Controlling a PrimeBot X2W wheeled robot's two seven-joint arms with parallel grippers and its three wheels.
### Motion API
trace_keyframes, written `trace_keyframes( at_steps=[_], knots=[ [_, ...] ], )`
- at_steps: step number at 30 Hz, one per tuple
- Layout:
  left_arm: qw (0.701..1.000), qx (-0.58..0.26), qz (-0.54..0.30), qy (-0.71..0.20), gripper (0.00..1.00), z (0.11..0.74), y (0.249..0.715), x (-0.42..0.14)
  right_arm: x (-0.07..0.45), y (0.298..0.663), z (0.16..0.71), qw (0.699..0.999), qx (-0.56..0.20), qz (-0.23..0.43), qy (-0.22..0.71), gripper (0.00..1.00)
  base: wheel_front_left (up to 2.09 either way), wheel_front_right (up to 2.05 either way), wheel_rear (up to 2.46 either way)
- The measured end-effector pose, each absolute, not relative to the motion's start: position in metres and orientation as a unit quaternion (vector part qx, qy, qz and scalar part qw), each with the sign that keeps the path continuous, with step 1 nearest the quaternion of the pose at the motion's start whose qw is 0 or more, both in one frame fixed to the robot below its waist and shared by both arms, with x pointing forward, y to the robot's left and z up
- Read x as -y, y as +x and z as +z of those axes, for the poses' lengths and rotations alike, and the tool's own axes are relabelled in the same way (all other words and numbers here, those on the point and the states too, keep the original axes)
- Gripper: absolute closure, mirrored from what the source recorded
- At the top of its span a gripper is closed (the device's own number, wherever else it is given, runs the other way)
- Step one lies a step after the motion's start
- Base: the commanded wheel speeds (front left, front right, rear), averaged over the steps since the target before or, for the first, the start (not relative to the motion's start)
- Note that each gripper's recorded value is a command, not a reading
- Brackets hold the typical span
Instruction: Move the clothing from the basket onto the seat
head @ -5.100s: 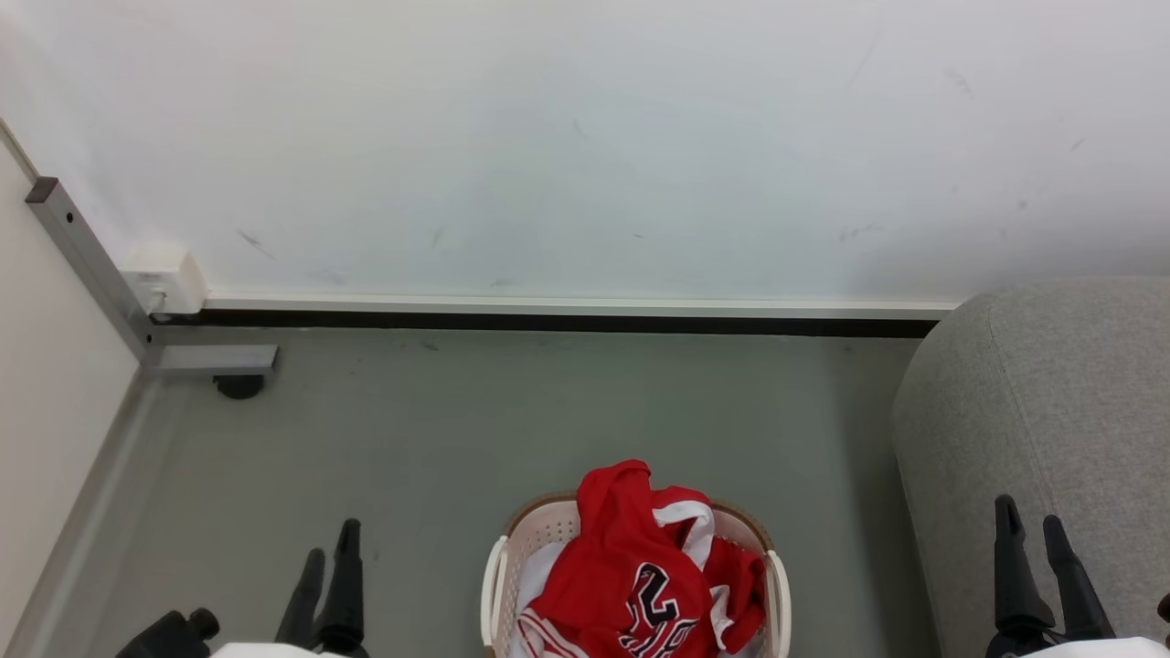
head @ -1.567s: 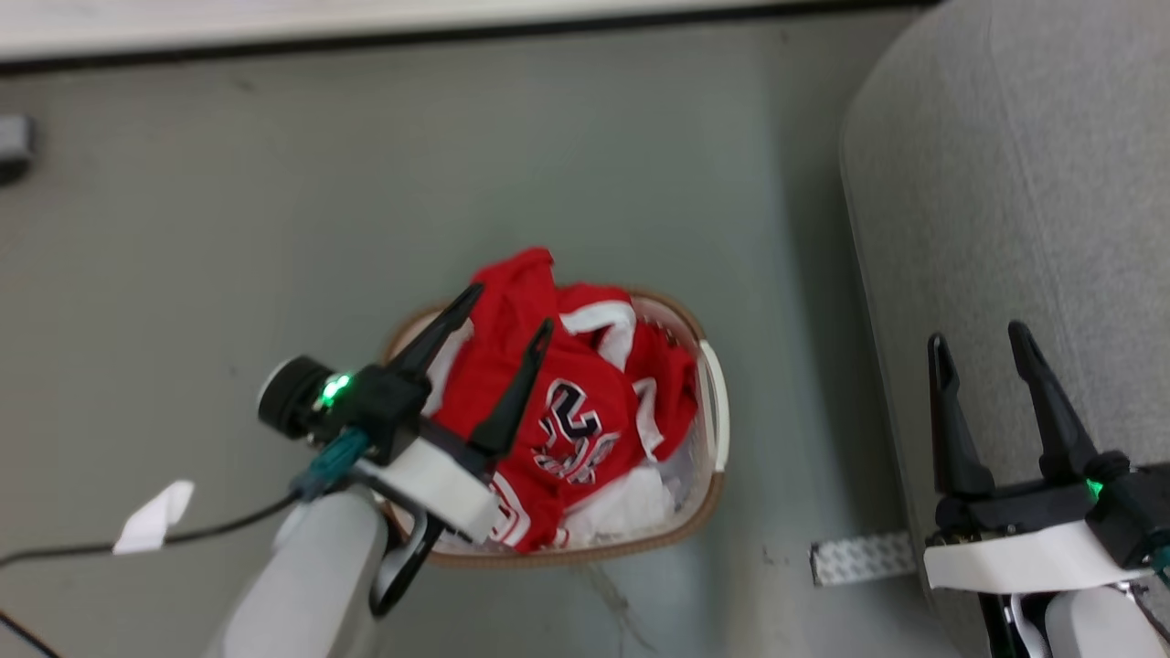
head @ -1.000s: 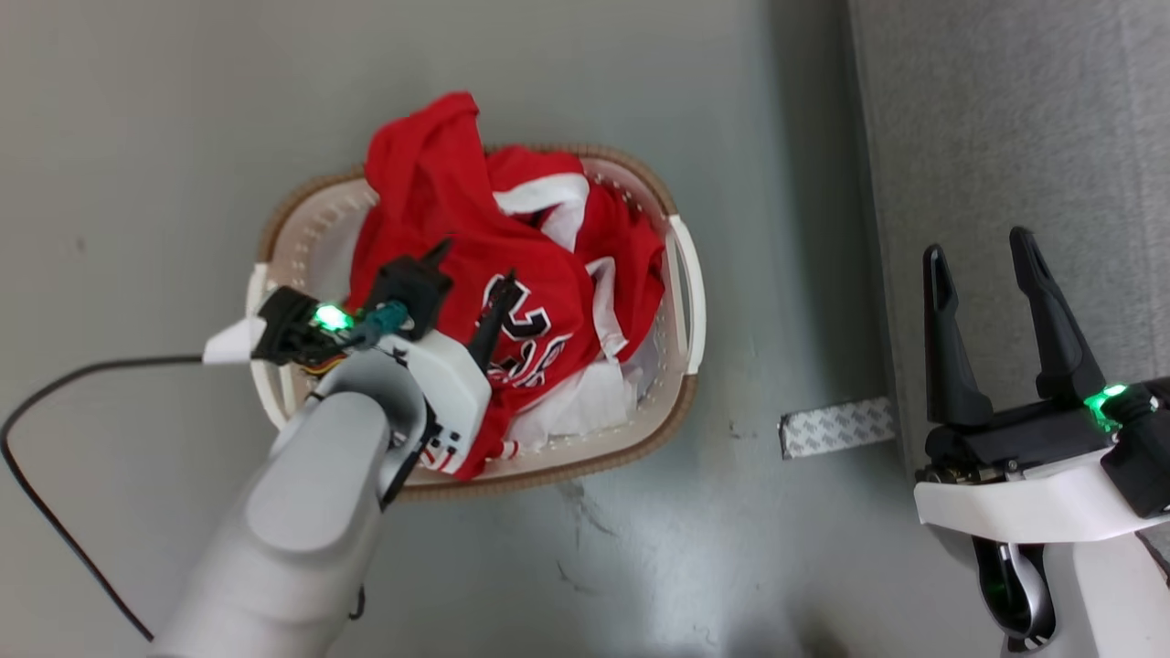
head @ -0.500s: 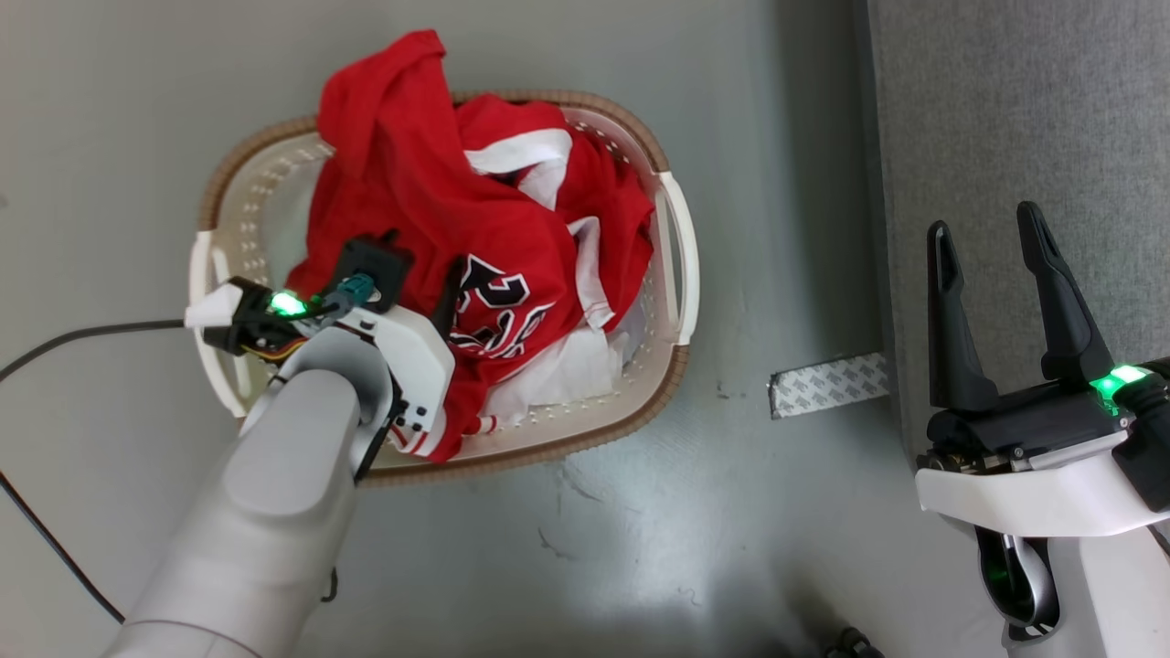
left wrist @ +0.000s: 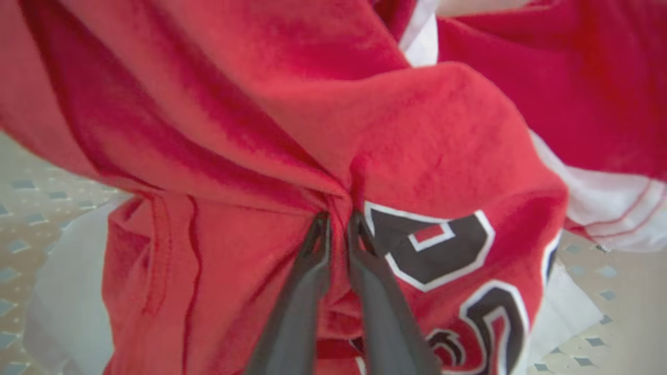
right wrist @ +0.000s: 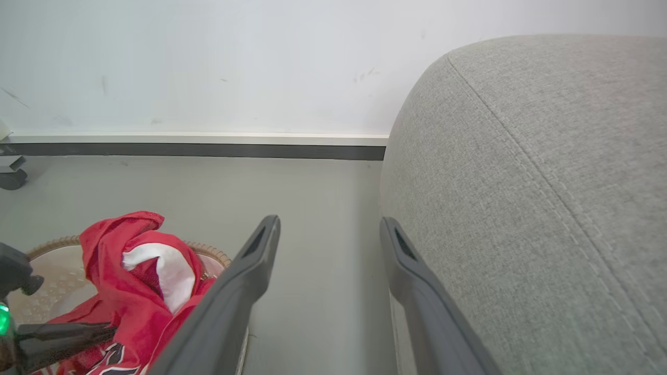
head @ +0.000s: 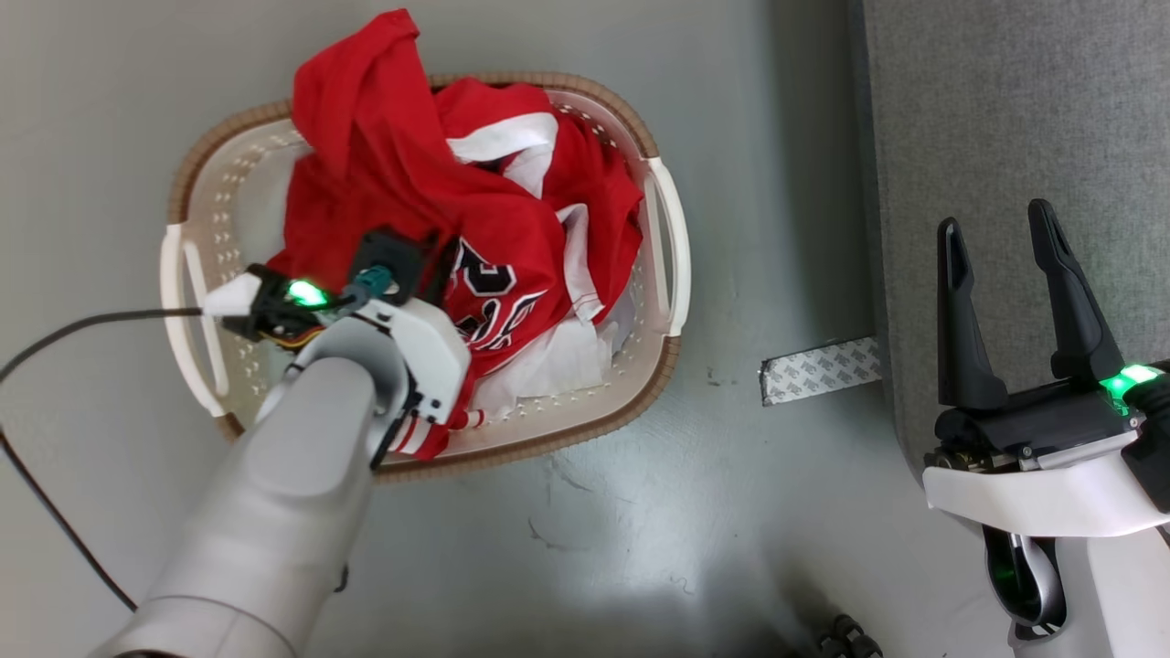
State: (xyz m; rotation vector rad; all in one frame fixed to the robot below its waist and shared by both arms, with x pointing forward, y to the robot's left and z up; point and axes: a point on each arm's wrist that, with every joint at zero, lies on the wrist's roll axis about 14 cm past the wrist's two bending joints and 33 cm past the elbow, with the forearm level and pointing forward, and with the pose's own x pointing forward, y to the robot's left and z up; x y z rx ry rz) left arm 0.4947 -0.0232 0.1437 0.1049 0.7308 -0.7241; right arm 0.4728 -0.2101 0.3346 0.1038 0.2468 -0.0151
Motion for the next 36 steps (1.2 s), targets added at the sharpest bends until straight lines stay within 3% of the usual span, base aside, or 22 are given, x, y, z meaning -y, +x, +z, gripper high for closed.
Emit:
trace_keyframes(
  at_steps=[13, 22, 36],
  knots=[
    [0.891, -0.317, -0.324, -0.037, 1.00, 0.204, 0.495, 0.033, 0.200, 0.471, 0.359, 0.993, -0.102, 0.005, 0.051, 0.00, 0.00, 0.00, 0.00],
    [0.909, -0.275, -0.290, -0.116, 1.00, 0.284, 0.463, 0.022, 0.192, 0.442, 0.394, 0.994, -0.086, 0.007, 0.064, 0.00, 0.00, 0.00, 0.00],
    [0.950, -0.107, -0.268, -0.120, 1.00, 0.457, 0.440, -0.015, 0.157, 0.387, 0.466, 0.995, -0.018, 0.055, 0.084, 0.00, 0.00, 0.00, 0.00]
  ],
)
